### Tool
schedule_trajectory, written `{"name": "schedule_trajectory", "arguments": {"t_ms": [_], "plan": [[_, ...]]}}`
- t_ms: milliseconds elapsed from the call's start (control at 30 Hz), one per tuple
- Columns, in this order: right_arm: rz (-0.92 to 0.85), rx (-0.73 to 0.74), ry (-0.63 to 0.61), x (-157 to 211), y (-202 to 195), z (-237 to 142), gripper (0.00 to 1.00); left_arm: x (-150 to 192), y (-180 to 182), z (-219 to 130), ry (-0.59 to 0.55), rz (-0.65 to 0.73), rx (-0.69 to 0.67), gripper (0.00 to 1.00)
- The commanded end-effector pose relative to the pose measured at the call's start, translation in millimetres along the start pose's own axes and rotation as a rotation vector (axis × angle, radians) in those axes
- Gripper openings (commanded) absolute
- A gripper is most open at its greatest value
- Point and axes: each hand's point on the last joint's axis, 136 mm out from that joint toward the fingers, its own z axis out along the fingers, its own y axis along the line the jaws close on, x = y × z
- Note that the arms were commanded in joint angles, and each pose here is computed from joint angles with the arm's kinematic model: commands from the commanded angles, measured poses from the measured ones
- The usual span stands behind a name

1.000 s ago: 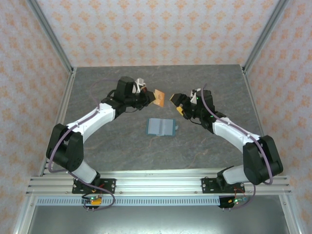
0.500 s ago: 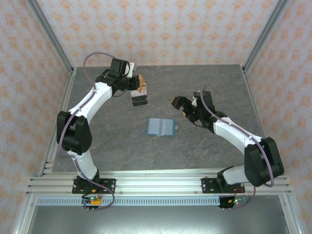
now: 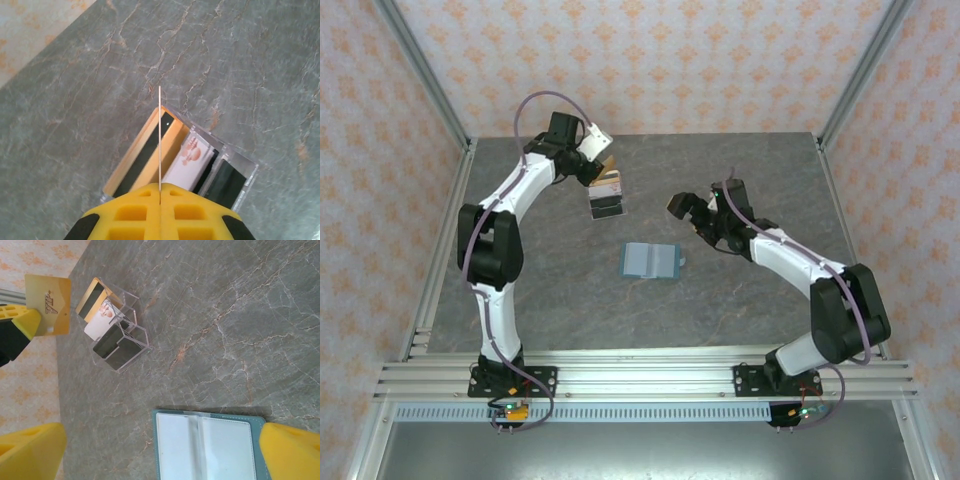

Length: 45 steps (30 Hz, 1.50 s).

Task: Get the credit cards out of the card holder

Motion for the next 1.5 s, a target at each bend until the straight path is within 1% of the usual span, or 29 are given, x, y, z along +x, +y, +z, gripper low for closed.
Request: {"name": "schedule_trajectory", "arguments": {"t_ms": [0, 133, 267, 600, 767, 933, 1300, 1467], "plan": [[-0.023, -0.004, -0.004, -7, 8, 3, 0.99, -1, 5, -3, 0.016, 0.182, 0.035, 0.0], [-0.013, -0.006, 0.006, -9, 9, 7, 0.99, 7, 4, 4, 0.048, 0.282, 0.075, 0.0], [-0.006, -0.009, 0.01, -11, 10, 8, 0.99, 7, 4, 8, 0.06, 0.335, 0.108, 0.0], [0.002, -0.007, 0.017, -11, 10, 9, 0.99, 18, 1, 13, 0.115, 0.401, 0.187, 0.0], [0.006, -0.006, 0.022, -10, 9, 10, 0.99, 21, 10, 20, 0.137, 0.418, 0.155, 0.0], [0.01, -0.007, 0.011, -11, 9, 7, 0.99, 28, 12, 25, 0.174, 0.436, 0.164, 0.0], [0.011, -0.019, 0.022, -10, 13, 6, 0.99, 22, 22, 34, 0.158, 0.45, 0.135, 0.0], [0.022, -0.026, 0.028, -9, 13, 8, 0.99, 20, 25, 36, 0.153, 0.453, 0.121, 0.04]]}}
